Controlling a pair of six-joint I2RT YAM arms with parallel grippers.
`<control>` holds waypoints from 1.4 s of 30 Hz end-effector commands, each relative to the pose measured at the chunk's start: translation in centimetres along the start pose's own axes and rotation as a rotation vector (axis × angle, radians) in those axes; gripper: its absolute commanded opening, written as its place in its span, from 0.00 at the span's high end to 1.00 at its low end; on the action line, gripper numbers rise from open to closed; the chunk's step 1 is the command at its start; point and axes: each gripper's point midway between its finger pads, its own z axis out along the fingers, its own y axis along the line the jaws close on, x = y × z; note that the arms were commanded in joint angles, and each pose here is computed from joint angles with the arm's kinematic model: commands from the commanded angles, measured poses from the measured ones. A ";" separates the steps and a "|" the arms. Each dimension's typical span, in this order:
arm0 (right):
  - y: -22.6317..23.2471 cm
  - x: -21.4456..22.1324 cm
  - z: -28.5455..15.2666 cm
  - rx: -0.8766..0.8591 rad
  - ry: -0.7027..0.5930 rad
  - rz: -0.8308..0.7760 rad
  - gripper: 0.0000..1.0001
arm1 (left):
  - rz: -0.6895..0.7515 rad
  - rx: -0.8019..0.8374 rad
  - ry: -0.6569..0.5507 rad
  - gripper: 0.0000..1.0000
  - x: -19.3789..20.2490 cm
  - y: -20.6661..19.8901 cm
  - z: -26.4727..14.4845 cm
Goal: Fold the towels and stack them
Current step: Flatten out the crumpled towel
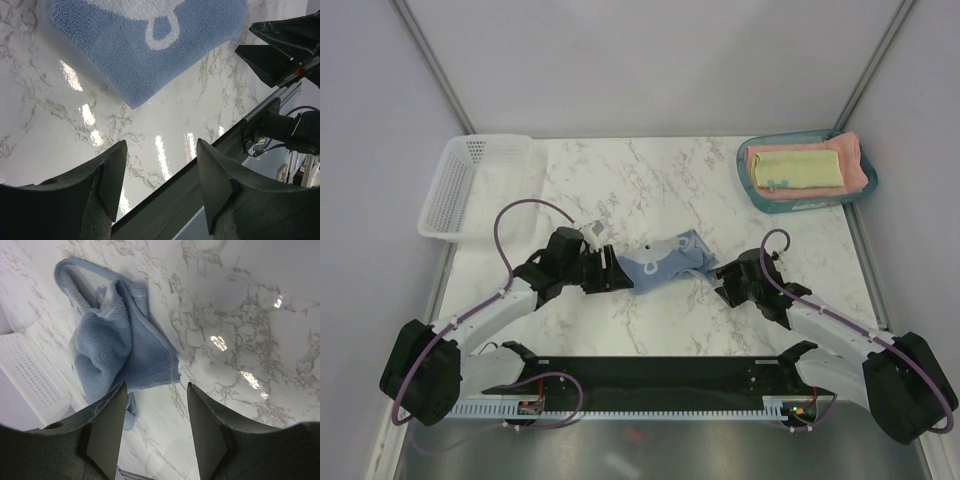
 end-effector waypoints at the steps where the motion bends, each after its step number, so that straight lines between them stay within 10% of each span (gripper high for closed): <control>1: 1.3 0.3 0.1 0.011 -0.016 0.108 0.41 | 0.007 0.058 -0.039 0.35 -0.6 -1.4 -0.5; 15: 1.2 0.0 2.3 0.027 -0.102 0.139 0.45 | -0.036 0.033 0.005 0.34 0.3 0.0 1.5; 21: 5.7 -2.0 0.9 -0.099 -0.194 -0.053 1.00 | -0.028 0.054 -0.001 0.34 -0.8 -1.2 1.5; 28: 19.3 -2.7 -8.0 -0.350 -0.223 -0.541 1.00 | 0.188 0.216 -0.064 0.37 -4.2 -7.0 -1.8; 42: 18.8 1.9 -10.7 -0.484 -0.039 -0.315 1.00 | 0.416 0.451 -0.125 0.36 -0.9 -14.0 -0.9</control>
